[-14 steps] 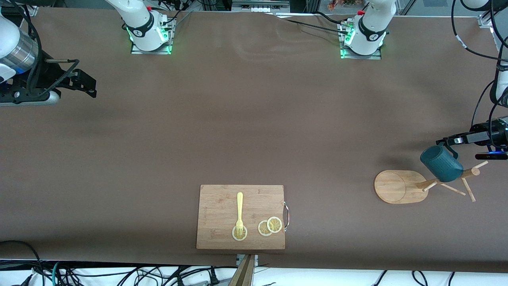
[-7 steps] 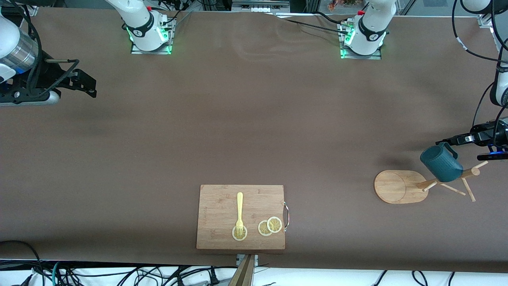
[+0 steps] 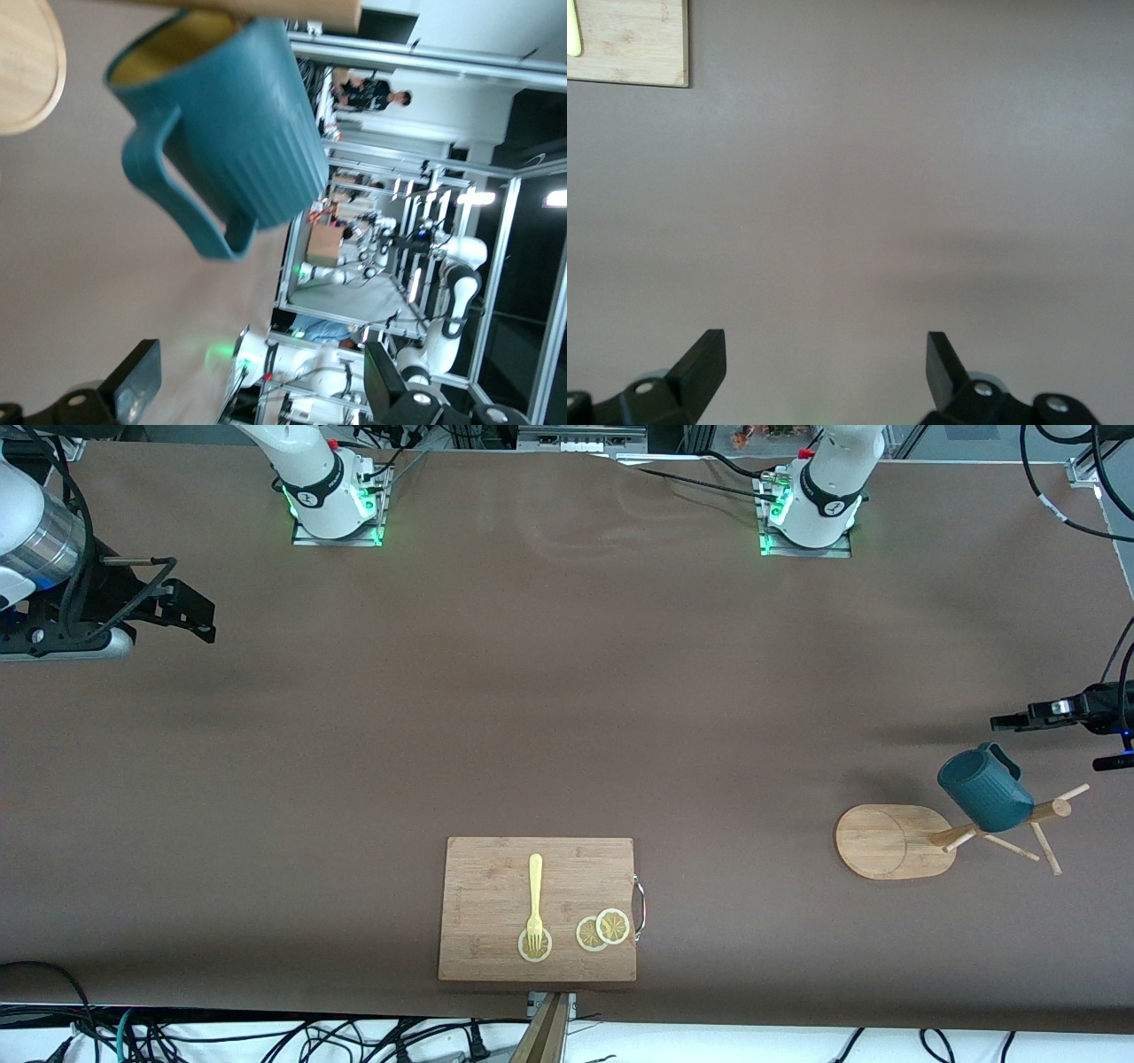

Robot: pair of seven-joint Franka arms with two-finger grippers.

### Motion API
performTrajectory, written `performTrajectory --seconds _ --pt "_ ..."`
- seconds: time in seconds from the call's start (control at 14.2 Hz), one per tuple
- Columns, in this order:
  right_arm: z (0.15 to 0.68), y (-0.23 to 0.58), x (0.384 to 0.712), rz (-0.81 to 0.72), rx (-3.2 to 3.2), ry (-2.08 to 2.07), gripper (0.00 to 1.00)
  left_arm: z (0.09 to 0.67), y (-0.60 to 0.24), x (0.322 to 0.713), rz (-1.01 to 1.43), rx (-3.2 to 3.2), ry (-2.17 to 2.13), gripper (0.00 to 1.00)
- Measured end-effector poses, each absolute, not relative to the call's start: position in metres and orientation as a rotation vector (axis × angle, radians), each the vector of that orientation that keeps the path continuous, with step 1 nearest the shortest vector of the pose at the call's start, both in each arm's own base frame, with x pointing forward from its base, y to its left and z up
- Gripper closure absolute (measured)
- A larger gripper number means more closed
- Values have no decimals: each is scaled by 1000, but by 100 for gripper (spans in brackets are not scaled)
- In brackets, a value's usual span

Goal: Pass cup and hang on rack
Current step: 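Open the left gripper and release the mug on the rack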

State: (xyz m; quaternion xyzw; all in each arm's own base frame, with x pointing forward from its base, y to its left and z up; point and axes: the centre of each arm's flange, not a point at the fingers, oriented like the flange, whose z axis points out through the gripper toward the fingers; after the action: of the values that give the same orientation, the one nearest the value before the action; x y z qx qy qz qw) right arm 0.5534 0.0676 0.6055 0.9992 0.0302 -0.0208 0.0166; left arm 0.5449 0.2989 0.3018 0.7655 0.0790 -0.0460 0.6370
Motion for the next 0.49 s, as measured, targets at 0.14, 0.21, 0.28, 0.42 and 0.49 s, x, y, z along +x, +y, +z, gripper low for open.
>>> performTrajectory --seconds 0.14,0.21,0.28,0.42,0.49 --pt "605 68 553 -65 3106 94 0 316 307 536 -145 1821 161 0" --pt "605 68 553 -65 3106 94 0 326 311 533 -159 1865 148 0" --pt "605 68 553 -65 3106 94 0 339 315 533 -166 1914 130 0" --pt "605 68 553 -66 3106 94 0 372 313 541 -181 2019 61 0" --pt "605 68 553 -67 3106 92 0 389 303 548 -200 2070 15 0"
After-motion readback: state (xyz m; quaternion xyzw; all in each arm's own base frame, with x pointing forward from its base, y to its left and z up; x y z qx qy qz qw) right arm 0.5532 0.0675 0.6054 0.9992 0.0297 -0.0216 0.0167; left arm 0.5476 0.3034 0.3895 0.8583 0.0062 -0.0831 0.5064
